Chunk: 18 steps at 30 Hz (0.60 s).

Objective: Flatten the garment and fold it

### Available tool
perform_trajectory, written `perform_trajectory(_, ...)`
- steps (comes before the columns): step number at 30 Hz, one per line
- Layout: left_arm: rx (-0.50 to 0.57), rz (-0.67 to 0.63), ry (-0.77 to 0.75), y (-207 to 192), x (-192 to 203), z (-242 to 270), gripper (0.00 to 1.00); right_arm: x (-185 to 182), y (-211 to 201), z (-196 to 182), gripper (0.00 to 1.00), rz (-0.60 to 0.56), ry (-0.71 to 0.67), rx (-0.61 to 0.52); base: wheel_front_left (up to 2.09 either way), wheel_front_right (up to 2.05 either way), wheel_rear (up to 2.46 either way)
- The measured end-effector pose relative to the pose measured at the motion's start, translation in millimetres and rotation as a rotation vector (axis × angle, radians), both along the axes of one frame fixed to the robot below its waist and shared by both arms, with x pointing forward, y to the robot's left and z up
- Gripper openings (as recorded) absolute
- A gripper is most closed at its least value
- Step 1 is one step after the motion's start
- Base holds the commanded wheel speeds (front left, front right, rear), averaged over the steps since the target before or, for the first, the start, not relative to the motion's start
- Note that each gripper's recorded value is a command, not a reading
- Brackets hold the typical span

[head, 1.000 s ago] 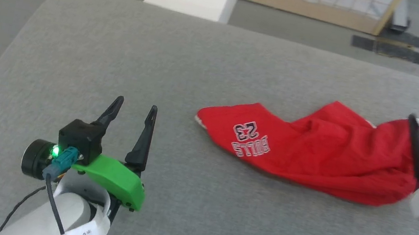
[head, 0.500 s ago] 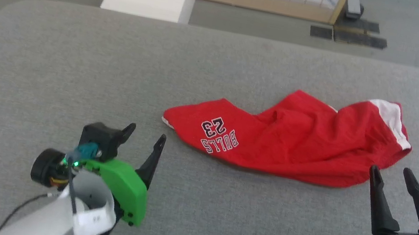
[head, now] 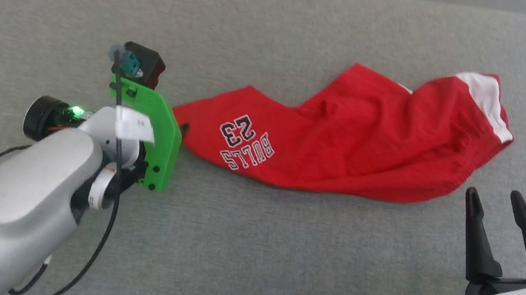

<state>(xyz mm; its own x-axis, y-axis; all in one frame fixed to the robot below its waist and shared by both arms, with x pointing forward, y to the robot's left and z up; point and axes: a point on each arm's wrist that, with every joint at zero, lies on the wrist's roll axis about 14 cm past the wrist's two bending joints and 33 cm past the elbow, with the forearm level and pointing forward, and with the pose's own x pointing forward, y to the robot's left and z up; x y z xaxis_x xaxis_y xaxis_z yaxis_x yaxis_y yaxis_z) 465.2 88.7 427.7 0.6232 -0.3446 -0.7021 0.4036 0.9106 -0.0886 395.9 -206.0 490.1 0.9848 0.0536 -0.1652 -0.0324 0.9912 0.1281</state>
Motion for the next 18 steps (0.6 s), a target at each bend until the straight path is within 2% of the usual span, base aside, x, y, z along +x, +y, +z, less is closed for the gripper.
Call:
perform_trajectory(11,0.061,-0.078,0.171,-14,7,-48,1.00,-3,-15,-22,1.00,-0.060,0.052,-0.011,0.00,0.00,0.00)
perform_trajectory(12,0.062,-0.089,0.178,-15,7,-50,0.23,-3,-16,-23,1.00,-0.063,0.057,-0.012,0.00,0.00,0.00)
perform_trajectory(13,0.058,-0.098,0.177,-17,8,-50,0.00,-3,-16,-24,1.00,-0.066,0.060,-0.012,0.00,0.00,0.00)
perform_trajectory(18,0.007,-0.103,0.102,-23,10,-40,0.00,-3,-15,-24,1.00,-0.063,0.060,-0.014,0.00,0.00,0.00)
